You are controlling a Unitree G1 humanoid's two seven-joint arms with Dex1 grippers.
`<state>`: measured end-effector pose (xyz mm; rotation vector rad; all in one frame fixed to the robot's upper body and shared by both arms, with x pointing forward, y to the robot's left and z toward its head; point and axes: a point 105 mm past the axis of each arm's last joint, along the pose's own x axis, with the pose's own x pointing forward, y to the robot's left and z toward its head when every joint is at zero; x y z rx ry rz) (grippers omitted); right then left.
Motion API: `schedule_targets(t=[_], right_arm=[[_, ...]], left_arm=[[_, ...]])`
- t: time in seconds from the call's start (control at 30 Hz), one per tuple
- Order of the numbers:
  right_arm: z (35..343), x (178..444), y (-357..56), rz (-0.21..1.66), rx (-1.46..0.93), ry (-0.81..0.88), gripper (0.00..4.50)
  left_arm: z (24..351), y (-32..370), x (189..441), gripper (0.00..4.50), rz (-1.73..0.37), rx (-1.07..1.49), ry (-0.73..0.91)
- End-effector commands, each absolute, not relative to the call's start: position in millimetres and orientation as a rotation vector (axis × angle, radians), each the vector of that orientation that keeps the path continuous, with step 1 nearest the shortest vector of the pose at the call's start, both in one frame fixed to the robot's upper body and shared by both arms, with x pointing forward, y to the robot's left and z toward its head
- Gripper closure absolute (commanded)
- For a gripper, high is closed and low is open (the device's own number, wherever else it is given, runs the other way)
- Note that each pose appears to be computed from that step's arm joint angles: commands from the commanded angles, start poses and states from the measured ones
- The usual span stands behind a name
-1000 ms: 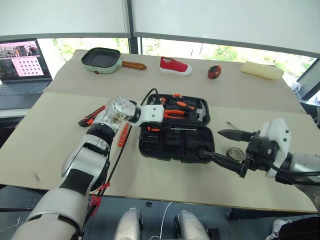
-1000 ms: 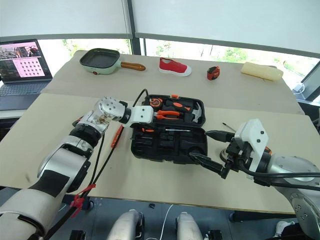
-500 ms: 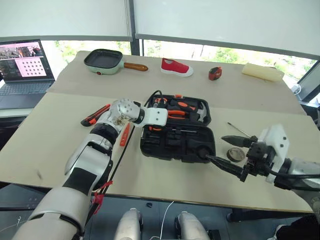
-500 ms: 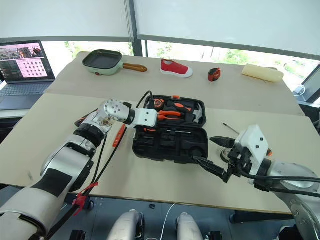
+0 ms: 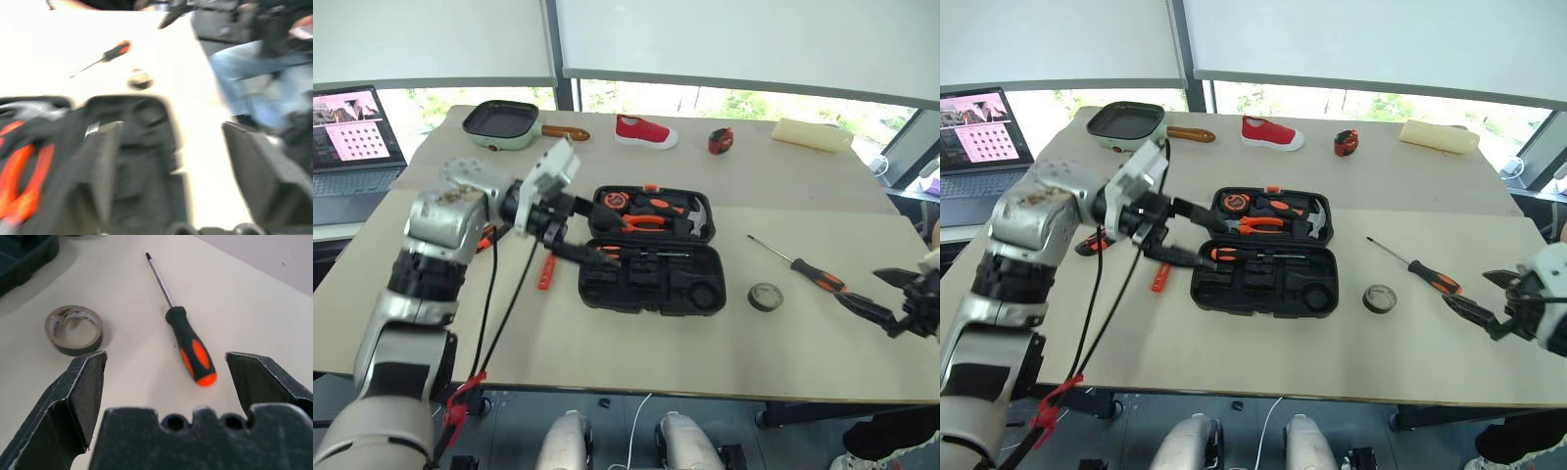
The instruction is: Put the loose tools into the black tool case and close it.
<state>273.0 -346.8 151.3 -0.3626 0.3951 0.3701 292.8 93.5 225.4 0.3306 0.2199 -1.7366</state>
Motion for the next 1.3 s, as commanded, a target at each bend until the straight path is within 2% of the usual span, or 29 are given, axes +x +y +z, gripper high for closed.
schedule_targets(t=[0.03,0.23,0.5,0.6,0.83,0.87,0.9,1.0,1.07,1.13,1.2,1.3], right_arm=[[145,294,-353,0.376,-0.433,0.421,0.0],[125,322,-359,0.359,-0.46,0.506,0.0],[105,337,-366,0.319,-0.425,0.603,0.0],[103,339,-364,0.331,-0.393,0.6,0.76],[110,339,-359,0.359,-0.393,0.562,3.12],[115,339,-355,0.372,-0.397,0.544,3.39],[122,340,-350,0.387,-0.399,0.522,3.46],[155,349,-326,0.432,-0.399,0.417,3.46],[181,352,-286,0.578,-0.409,0.3,3.46],[208,344,-221,0.832,-0.42,0.193,3.46],[212,336,-191,0.956,-0.461,0.184,3.46],[187,331,-165,1.095,-0.661,0.27,3.46]], left_arm=[[231,91,277,0.04,-1.753,0.356,0.202],[232,90,262,0.04,-1.738,0.356,0.193],[231,92,256,0.04,-1.684,0.388,0.174],[231,93,256,0.0,-1.675,0.393,0.173],[228,99,265,0.0,-1.641,0.398,0.195],[227,100,266,0.0,-1.631,0.4,0.199],[227,103,267,0.0,-1.622,0.401,0.205],[227,112,263,0.0,-1.61,0.385,0.228],[227,120,259,0.0,-1.599,0.375,0.249],[226,128,261,0.0,-1.546,0.386,0.252],[227,131,261,0.0,-1.525,0.388,0.248],[229,133,264,0.0,-1.504,0.39,0.245]])
